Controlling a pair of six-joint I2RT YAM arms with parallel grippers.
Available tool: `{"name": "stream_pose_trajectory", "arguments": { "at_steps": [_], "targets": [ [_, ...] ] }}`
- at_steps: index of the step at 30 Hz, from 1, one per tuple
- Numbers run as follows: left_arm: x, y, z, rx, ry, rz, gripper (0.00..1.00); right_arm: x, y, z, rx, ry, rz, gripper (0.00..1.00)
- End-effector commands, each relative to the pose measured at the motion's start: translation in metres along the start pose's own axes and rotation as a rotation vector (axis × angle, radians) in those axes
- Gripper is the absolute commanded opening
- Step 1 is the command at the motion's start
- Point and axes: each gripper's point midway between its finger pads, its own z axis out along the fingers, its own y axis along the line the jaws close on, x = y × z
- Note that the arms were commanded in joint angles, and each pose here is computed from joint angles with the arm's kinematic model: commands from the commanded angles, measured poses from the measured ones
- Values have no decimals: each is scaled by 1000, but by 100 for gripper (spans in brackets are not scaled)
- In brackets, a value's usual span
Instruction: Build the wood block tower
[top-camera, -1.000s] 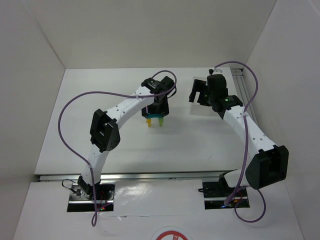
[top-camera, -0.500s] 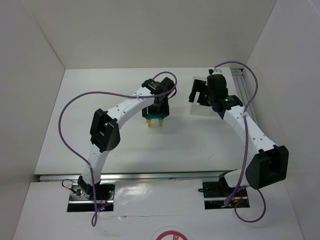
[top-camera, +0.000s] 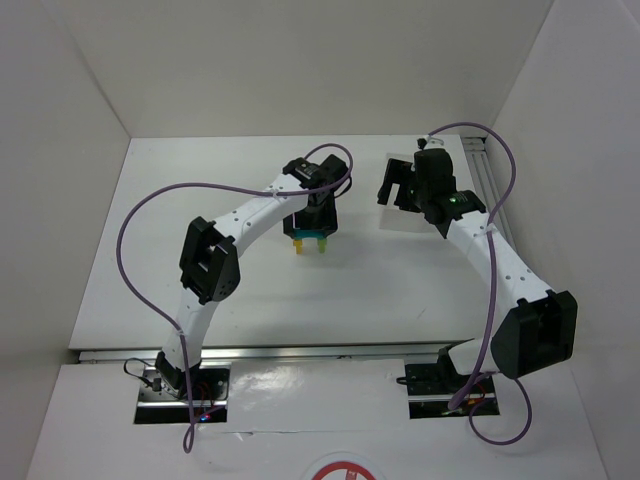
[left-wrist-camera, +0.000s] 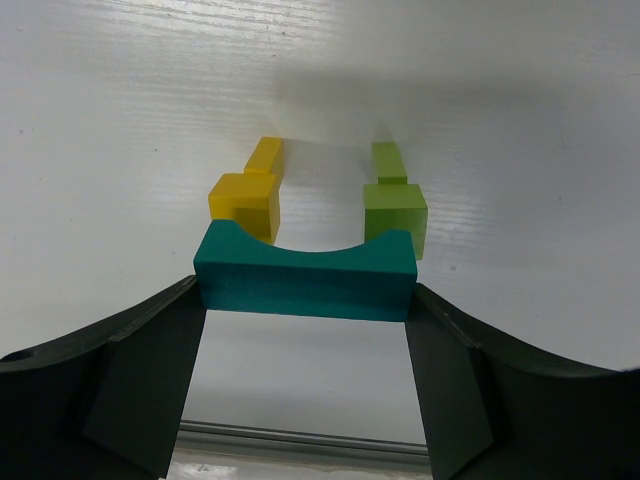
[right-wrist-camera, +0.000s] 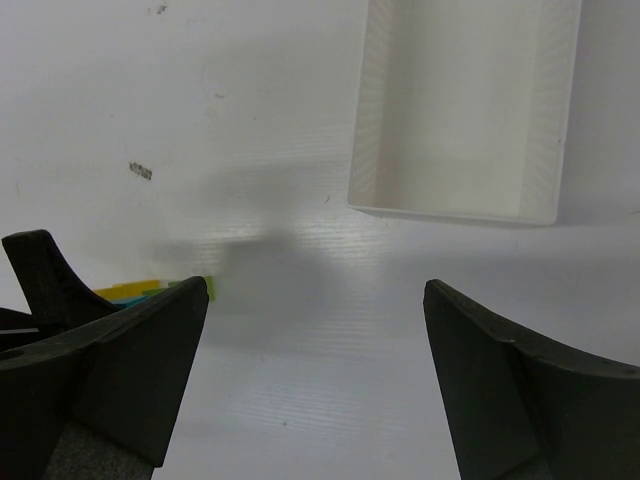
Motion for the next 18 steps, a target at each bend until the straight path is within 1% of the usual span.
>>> {"name": "stream_pose_trajectory", "arguments": {
  "at_steps": [1,18],
  "targets": [
    [0,0,5,0,7,2,77,-16,4,-2,-17,-55,12,96],
    [1,-3,8,7,13,2,78,-15,5,-2,-26,-52,12,96]
  ]
}}
